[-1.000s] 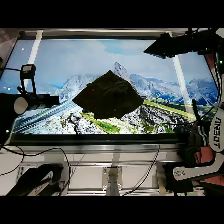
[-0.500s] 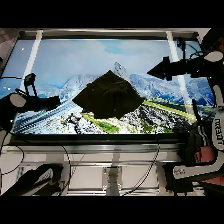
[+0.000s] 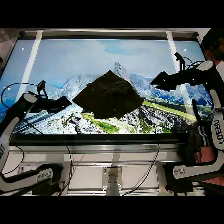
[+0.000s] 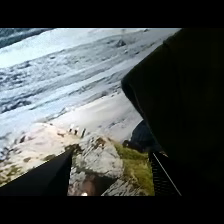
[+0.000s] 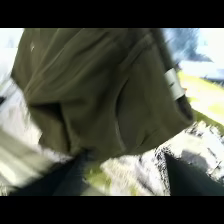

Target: Fold the clothes and pants, and hang the long-sleeved shirts on hangers.

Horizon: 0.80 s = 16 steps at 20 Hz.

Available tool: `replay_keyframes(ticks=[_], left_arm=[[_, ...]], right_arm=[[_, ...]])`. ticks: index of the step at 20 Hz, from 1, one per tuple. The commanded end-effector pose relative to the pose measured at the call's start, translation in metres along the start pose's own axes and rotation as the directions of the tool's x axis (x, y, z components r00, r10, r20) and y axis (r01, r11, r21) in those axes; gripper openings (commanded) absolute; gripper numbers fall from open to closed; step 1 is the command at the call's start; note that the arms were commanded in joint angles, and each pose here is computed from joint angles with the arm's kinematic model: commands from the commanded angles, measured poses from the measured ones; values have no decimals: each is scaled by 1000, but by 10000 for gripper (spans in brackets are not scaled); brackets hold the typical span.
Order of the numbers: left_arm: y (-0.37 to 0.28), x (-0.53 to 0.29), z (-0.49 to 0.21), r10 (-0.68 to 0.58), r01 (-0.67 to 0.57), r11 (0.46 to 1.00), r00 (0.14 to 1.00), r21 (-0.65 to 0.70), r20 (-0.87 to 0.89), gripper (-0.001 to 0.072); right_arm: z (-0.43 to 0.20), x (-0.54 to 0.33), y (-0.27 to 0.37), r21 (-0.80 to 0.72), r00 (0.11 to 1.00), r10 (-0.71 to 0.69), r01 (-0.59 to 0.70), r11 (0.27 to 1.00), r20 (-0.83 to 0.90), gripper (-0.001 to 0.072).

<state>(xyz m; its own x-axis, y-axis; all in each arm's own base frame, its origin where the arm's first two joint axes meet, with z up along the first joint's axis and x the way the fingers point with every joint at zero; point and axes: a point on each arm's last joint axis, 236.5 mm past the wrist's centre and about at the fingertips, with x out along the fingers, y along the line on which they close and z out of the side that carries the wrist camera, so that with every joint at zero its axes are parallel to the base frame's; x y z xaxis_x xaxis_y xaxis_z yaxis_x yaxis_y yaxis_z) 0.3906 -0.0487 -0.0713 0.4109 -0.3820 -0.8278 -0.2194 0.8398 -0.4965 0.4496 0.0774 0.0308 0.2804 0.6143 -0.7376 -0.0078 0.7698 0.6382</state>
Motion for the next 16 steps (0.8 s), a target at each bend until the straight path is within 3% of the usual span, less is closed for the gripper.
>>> replay_keyframes(ticks=[1,2,6,11,13,16], left_arm=[[-20,16,15,-120,123,990,991,-64,54,539],[-25,19,17,-151,155,985,987,-74,62,539],[-15,38,21,-155,166,971,985,-175,75,539],[-7,49,24,-140,152,969,987,-193,73,527],[-10,49,31,-149,164,966,985,-202,87,448],[-16,47,42,-164,183,964,980,-195,112,263]], right_arm=[[15,2,-8,113,997,-40,33,993,64,478],[14,2,-5,127,998,-28,20,992,59,428],[2,-4,44,143,982,189,-189,972,11,428],[-26,-7,57,148,964,242,-225,963,-110,452],[-23,-7,56,147,966,239,-223,964,-98,449],[-15,-7,57,149,969,241,-230,962,-61,446]])
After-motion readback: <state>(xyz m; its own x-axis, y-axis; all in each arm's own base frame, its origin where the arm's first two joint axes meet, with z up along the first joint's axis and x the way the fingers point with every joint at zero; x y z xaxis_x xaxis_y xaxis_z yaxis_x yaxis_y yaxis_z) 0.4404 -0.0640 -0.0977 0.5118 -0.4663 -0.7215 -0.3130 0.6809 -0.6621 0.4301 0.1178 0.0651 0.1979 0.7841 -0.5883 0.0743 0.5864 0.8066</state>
